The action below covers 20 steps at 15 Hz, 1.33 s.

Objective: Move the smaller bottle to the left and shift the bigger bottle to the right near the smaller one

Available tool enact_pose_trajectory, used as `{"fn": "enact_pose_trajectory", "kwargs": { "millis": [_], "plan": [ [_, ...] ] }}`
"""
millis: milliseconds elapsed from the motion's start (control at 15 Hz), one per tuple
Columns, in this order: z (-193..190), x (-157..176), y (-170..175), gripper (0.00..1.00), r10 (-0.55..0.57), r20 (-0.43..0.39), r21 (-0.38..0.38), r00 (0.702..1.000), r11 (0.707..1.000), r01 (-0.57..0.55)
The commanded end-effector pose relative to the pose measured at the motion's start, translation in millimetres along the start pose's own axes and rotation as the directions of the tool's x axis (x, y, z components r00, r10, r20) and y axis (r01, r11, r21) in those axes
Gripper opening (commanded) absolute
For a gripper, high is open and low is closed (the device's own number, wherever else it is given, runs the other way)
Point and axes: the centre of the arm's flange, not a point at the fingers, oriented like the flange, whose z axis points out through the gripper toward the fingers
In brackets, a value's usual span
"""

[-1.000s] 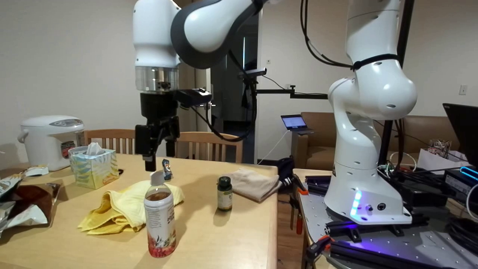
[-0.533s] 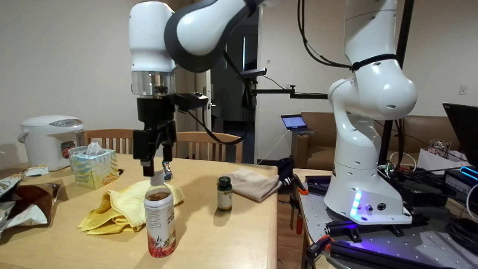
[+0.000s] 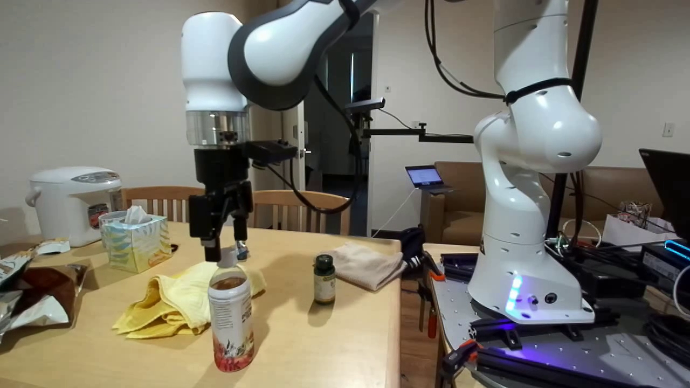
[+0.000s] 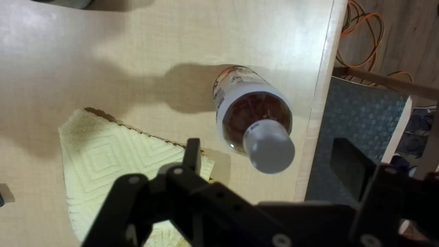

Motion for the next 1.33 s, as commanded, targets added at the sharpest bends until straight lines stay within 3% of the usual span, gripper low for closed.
{"fn": "enact_pose_trajectory", "kwargs": {
  "millis": [0, 67, 133, 267, 800, 867, 1267],
  "plan": [
    [2.7, 8.0, 2.8, 0.99, -0.002, 0.049, 0.028, 0.999, 1.000, 0.001],
    [3.6, 7.9, 3.2, 0.98, 0.001, 0.052, 0.030, 0.999, 1.000, -0.002],
    [4.2, 7.6, 2.8, 0.74, 0.000, 0.057, 0.032, 0.998, 0.999, -0.002],
    [7.1, 7.6, 1.1, 0.67, -0.007, 0.067, 0.027, 0.998, 1.000, 0.005],
    [12.3, 8.3, -3.5, 0.14, -0.021, 0.082, 0.028, 0.996, 0.999, 0.019],
    [12.0, 8.6, -3.5, 0.11, -0.021, 0.083, 0.028, 0.996, 0.999, 0.019],
    [5.0, 4.5, 1.6, 0.11, 0.007, 0.059, 0.004, 0.998, 1.000, -0.007]
  ]
}}
